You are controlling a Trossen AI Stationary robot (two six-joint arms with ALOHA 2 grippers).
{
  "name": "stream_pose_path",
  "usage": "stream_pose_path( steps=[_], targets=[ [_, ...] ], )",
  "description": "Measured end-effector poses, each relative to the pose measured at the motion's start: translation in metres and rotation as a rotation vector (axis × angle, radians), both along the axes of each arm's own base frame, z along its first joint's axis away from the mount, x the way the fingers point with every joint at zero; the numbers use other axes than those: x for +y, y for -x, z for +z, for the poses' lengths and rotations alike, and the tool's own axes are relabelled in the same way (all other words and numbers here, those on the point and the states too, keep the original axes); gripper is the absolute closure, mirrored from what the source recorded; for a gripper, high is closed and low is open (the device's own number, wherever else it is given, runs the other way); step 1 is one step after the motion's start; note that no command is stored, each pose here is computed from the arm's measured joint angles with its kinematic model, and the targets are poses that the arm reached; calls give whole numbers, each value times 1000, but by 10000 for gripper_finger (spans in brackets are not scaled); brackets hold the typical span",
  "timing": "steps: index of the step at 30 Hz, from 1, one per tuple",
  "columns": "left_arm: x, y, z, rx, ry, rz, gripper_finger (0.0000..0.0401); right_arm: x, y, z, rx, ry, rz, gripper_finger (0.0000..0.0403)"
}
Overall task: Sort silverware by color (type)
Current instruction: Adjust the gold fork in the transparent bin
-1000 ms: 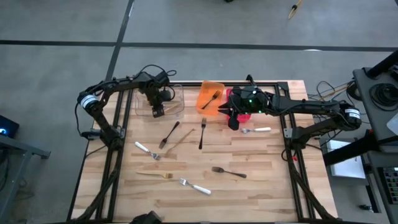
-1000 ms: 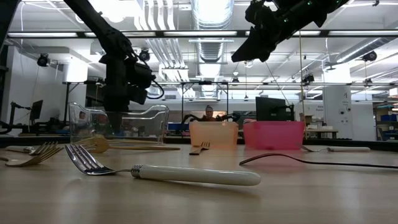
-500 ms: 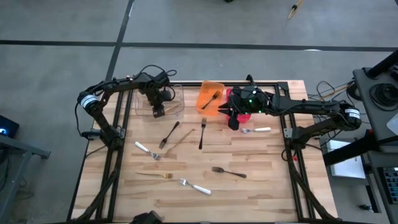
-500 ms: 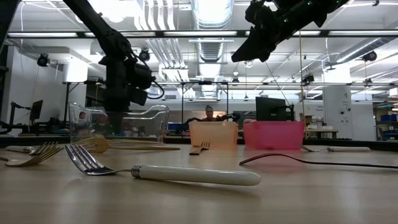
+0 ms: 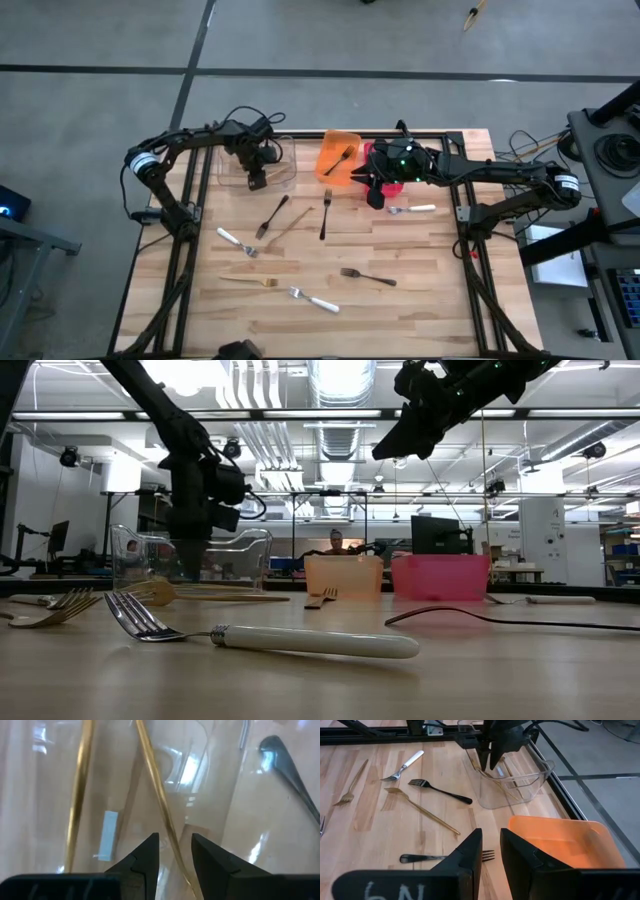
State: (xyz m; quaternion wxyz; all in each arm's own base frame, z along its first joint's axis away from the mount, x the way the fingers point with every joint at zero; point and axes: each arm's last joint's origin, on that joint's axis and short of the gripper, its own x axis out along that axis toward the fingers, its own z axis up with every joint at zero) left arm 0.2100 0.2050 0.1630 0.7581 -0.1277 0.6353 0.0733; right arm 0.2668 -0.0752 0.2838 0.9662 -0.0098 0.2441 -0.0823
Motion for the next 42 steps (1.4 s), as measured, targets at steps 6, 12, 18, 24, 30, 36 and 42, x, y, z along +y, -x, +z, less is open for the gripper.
stream_pose_path(
  steps=[6, 12, 18, 24, 30, 36, 42],
  targets=[
    [-3, 2, -8, -5, -6, -2, 305, 0, 0, 0, 0, 0, 0, 342],
    [-2, 1, -9, -19, -21, 1, 305, 0, 0, 0, 0, 0, 0, 342],
    [-2, 2, -11, -18, -20, 6, 305, 0, 0, 0, 0, 0, 0, 342],
    [-6, 5, -17, -7, -9, 5, 305, 0, 0, 0, 0, 0, 0, 342],
    [-6, 6, -19, 12, -28, 8, 320, 0, 0, 0, 0, 0, 0, 342],
    [-5, 6, -19, 15, -36, 9, 355, 0, 0, 0, 0, 0, 0, 342],
    [-5, 6, -19, 18, -37, 13, 395, 0, 0, 0, 0, 0, 0, 342]
  ],
)
